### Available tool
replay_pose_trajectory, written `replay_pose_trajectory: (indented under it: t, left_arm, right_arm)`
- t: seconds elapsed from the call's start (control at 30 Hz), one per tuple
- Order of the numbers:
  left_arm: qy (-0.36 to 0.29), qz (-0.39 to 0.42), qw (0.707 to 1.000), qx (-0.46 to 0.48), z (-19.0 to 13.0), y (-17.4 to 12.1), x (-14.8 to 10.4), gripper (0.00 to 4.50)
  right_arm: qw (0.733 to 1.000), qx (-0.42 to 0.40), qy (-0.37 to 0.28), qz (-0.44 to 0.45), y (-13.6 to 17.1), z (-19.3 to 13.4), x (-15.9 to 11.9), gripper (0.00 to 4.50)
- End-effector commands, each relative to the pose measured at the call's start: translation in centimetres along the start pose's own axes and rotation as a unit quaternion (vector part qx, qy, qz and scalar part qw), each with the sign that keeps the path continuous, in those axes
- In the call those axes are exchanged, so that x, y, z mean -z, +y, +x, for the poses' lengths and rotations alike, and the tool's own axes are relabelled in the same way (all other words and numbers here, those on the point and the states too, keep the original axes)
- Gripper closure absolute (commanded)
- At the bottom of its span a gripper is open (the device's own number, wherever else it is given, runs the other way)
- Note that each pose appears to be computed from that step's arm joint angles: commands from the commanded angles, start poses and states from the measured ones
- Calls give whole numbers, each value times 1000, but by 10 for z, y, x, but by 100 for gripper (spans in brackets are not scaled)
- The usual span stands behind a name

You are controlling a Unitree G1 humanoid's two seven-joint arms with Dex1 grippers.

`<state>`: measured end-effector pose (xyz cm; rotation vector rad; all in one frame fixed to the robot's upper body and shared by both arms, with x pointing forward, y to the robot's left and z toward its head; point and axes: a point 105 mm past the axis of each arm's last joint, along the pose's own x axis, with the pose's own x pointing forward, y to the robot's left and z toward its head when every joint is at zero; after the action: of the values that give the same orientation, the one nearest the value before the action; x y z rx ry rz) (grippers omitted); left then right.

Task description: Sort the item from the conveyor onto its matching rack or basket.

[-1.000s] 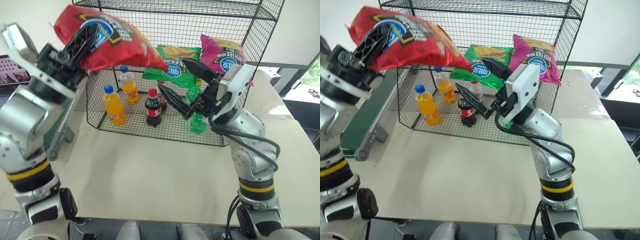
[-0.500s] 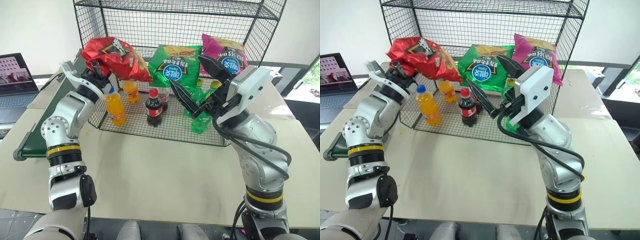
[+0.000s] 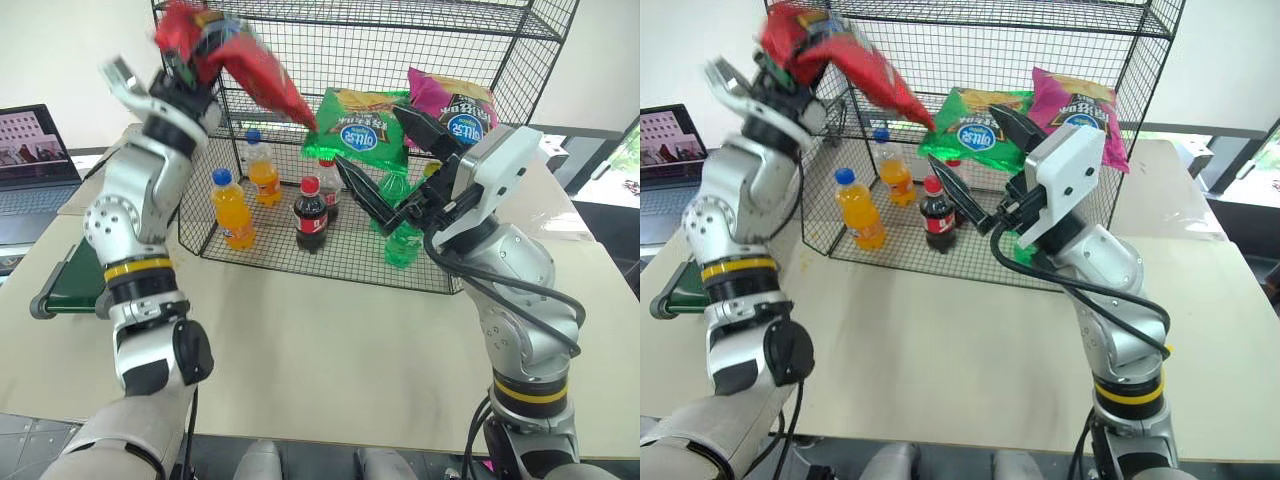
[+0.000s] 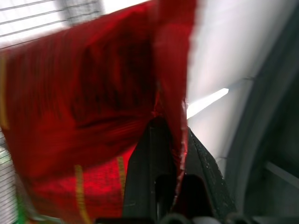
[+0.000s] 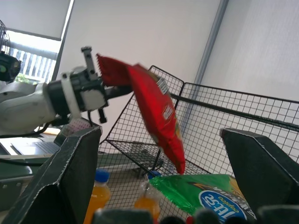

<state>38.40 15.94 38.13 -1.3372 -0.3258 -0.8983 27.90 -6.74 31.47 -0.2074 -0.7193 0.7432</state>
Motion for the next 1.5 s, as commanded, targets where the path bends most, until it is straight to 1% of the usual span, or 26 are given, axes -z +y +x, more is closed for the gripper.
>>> replay_pose_trajectory:
  t: [0.03,0.13,0.23,0.27,0.37,0.53,0.6,0.67,0.73,0.83,1.03,1.2,1.37,1.5]
  left_arm:
    - [-35,-5,999,11,5,4,-9,439]
    - [-47,12,999,-1,4,15,-12,439]
    - [-64,16,997,-42,-7,37,-17,439]
    - [-64,25,996,-56,-12,43,-17,439]
    - [-94,23,989,-114,-35,64,-26,439]
    - [-86,32,984,-153,-59,62,-19,439]
    - [-89,31,979,-179,-66,67,-14,439]
    - [-81,43,972,-215,-70,78,-2,439]
    - [-75,41,972,-221,-66,78,8,439]
    - [-93,30,970,-223,-53,76,13,439]
    - [-144,7,961,-236,-31,76,12,439]
    - [-190,6,948,-254,-27,80,2,439]
    - [-179,18,944,-275,-29,92,7,439]
    - [-169,23,949,-264,-25,89,10,439]
  right_arm:
    - [1000,1,-26,-12,0,2,-13,0]
    - [1000,3,-26,-14,-1,2,-14,0]
    - [1000,5,-24,-13,-1,2,-13,0]
    - [1000,5,-24,-13,-1,1,-13,0]
    - [1000,6,-20,-9,0,0,-11,0]
    - [1000,4,-18,-6,0,1,-10,0]
    - [1000,3,-15,-6,-1,1,-8,0]
    - [1000,3,-5,-11,-2,2,-4,0]
    - [1000,8,2,-12,-4,4,-1,0]
    - [1000,16,7,-15,-6,6,1,0]
    - [1000,21,7,-15,-5,8,1,0]
    - [999,28,10,-19,-7,6,1,0]
    - [999,30,13,-22,-8,4,2,0]
    - [999,33,13,-22,-9,3,2,0]
